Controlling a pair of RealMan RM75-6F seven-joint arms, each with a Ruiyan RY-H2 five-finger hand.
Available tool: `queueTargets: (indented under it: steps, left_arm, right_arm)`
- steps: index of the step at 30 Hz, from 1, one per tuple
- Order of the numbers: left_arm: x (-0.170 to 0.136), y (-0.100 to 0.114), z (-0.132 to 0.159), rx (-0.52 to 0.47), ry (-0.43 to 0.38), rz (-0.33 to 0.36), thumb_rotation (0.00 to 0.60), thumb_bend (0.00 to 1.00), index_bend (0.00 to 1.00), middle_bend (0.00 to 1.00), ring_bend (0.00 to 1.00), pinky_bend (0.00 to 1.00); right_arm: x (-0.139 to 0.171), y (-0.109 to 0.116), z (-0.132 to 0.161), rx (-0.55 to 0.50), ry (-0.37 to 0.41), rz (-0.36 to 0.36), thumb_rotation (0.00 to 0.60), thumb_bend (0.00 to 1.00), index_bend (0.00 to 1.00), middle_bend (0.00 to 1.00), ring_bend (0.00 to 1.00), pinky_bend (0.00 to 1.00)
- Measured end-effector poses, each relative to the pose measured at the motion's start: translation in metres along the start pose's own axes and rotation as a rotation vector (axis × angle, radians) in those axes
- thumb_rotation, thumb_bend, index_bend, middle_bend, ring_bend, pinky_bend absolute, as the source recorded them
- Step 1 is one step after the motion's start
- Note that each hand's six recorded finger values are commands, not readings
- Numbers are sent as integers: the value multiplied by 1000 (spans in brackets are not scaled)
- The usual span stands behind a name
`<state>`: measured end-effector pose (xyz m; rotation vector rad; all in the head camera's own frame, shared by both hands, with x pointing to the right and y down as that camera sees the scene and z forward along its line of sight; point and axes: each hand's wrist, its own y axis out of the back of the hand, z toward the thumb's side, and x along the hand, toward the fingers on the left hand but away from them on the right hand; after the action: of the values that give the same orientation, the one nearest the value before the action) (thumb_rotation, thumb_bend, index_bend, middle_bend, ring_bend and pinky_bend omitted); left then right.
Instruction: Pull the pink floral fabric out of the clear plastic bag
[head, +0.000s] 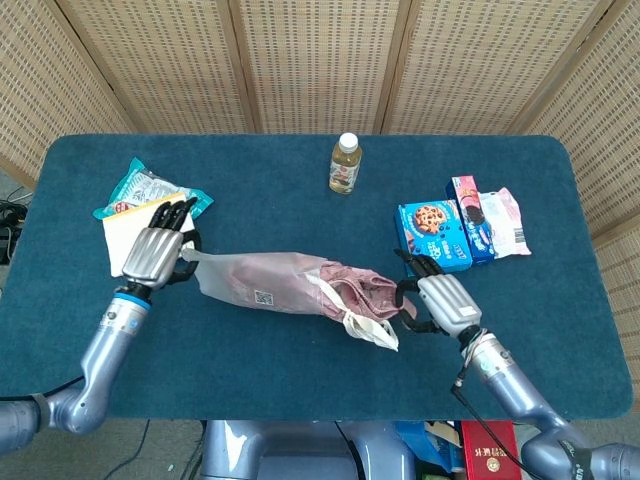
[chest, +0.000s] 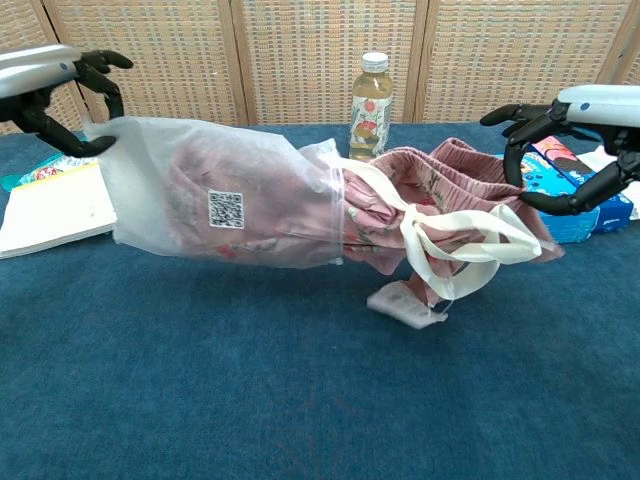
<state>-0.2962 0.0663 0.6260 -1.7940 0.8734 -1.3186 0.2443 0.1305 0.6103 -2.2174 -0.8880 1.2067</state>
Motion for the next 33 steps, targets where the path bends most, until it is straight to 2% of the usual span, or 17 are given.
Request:
queueTargets:
  steps: [7, 13, 15, 18, 23, 24, 25, 26, 27, 28, 29, 30, 31, 33]
  left_arm:
    - [-4, 37, -52, 35, 102, 63, 600, 518, 685, 0, 0, 0]
    - [-20, 85, -129, 70, 257, 142, 600, 518, 686, 0, 0, 0]
    - [-26, 95, -148, 70, 295, 157, 600, 519, 686, 0, 0, 0]
    - [-34, 103, -171, 59, 339, 168, 600, 518, 686, 0, 0, 0]
    - [-41, 102, -186, 46, 362, 154, 600, 518, 687, 0, 0, 0]
    - [-41, 101, -187, 45, 361, 150, 600, 518, 676, 0, 0, 0]
    - [-42, 99, -188, 43, 360, 146, 600, 518, 594, 0, 0, 0]
    - [-42, 96, -188, 38, 358, 138, 600, 508, 475, 0, 0, 0]
    - [-42, 93, -187, 32, 356, 129, 600, 442, 269, 0, 0, 0]
    - [-42, 90, -187, 25, 354, 116, 600, 346, 89, 0, 0, 0]
    - [-43, 84, -186, 16, 350, 98, 600, 275, 18, 0, 0, 0]
    - [-45, 81, -184, 11, 347, 87, 600, 190, 0, 0, 0, 0]
    - [-46, 79, -183, 6, 343, 81, 600, 158, 0, 0, 0, 0]
    - [-54, 77, -182, -6, 340, 83, 600, 146, 0, 0, 0, 0]
  right_arm:
    - [0, 28, -18, 14, -44, -59, 600, 872, 704, 0, 0, 0]
    - [3, 64, -36, 8, -93, -127, 600, 872, 704, 0, 0, 0]
    - [4, 71, -39, 7, -104, -140, 600, 872, 704, 0, 0, 0]
    - [7, 78, -44, 9, -117, -151, 600, 872, 704, 0, 0, 0]
    - [10, 80, -46, 13, -123, -150, 600, 872, 704, 0, 0, 0]
    - [10, 80, -47, 15, -123, -149, 600, 872, 704, 0, 0, 0]
    - [11, 79, -47, 18, -122, -146, 600, 865, 688, 0, 0, 0]
    - [12, 78, -47, 22, -121, -142, 600, 775, 593, 0, 0, 0]
    - [13, 76, -47, 29, -120, -139, 600, 620, 448, 0, 0, 0]
    - [15, 75, -47, 41, -114, -138, 600, 367, 237, 0, 0, 0]
    - [16, 74, -47, 51, -109, -140, 600, 171, 98, 0, 0, 0]
    - [18, 74, -46, 63, -102, -146, 600, 55, 21, 0, 0, 0]
    - [22, 75, -46, 79, -94, -158, 600, 0, 0, 0, 0, 0]
    - [28, 77, -47, 106, -81, -189, 600, 0, 0, 0, 0, 0]
